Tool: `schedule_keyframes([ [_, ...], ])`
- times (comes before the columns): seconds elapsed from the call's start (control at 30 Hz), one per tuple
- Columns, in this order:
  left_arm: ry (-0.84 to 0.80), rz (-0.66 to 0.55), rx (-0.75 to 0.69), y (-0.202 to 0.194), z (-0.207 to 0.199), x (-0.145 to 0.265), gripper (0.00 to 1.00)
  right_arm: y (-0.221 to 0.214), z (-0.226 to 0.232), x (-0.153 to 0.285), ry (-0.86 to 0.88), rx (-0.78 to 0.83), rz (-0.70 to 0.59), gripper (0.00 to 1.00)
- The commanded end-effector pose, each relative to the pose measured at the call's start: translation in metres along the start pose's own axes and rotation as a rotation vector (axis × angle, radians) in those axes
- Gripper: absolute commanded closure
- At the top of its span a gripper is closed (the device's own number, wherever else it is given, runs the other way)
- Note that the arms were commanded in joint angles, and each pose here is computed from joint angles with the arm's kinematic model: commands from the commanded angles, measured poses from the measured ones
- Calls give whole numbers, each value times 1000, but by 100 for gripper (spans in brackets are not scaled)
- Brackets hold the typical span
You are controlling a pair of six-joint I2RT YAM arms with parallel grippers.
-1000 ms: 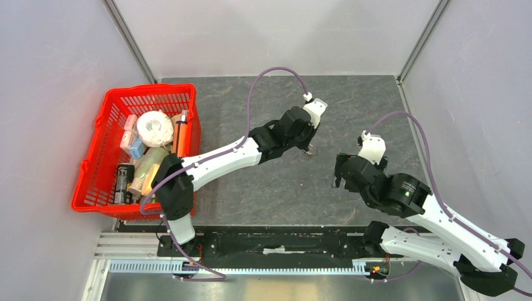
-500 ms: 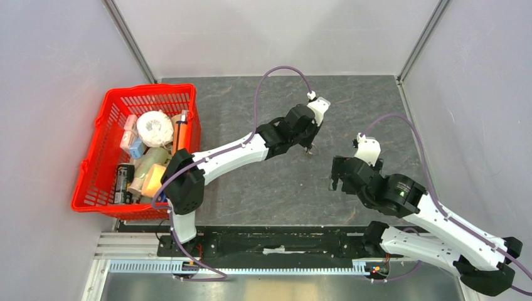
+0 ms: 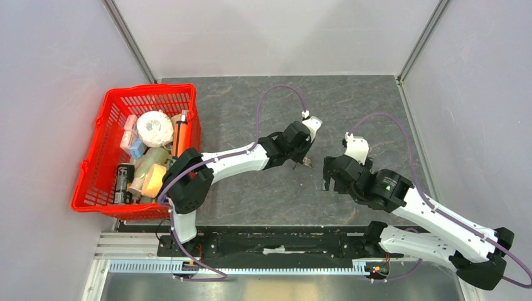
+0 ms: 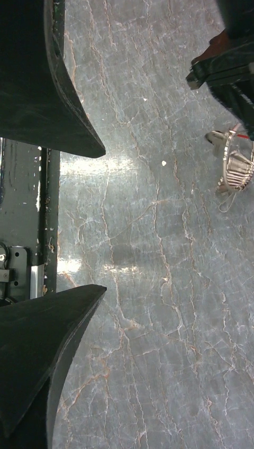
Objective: Put the keys on the keyring
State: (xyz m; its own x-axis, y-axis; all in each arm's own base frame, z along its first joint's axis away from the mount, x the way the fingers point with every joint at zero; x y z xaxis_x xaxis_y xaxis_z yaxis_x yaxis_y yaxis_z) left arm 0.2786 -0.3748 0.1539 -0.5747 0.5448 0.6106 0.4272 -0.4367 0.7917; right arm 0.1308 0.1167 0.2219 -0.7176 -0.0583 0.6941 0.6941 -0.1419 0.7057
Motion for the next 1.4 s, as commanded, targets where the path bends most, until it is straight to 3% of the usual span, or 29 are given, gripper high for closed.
schedule_keyframes([
  [0.0,15,-59,66,1,3,8,98,3,5,-1,16,-14,-17,3],
  [0.4,28,-8,92,-25,5,10,96,-3,5,-4,15,-18,4,3],
  [0.57,37,-10,102,-28,7,14,63,-3,4,-5,9,-13,-1,3],
  [0.67,48,-24,107,-27,9,21,52,-1,6,-5,16,-7,-5,3],
  [0.87,37,-86,111,-11,11,46,42,5,6,-4,5,16,-21,3],
  [1.17,2,-186,114,6,15,97,37,21,3,5,2,24,-94,3],
  [1.27,-18,-222,119,11,16,113,21,25,5,6,-3,34,-105,3],
  [1.37,-32,-259,124,16,17,130,17,31,8,9,2,33,-115,3],
])
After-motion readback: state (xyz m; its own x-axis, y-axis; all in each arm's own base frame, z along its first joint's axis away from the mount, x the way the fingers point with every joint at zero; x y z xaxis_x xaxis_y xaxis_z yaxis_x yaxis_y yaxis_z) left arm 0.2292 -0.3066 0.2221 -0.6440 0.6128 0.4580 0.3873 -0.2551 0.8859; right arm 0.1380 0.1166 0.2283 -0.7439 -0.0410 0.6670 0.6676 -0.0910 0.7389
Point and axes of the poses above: each gripper's point midway between its finger pads, its own x axis back along the fingers, its own z axis along the line the jaws close on, y = z × x, the point moved 6 cm from there along x, back along the fingers, and after that the axes turned 4 degrees about -x, right-handed, at the moved point
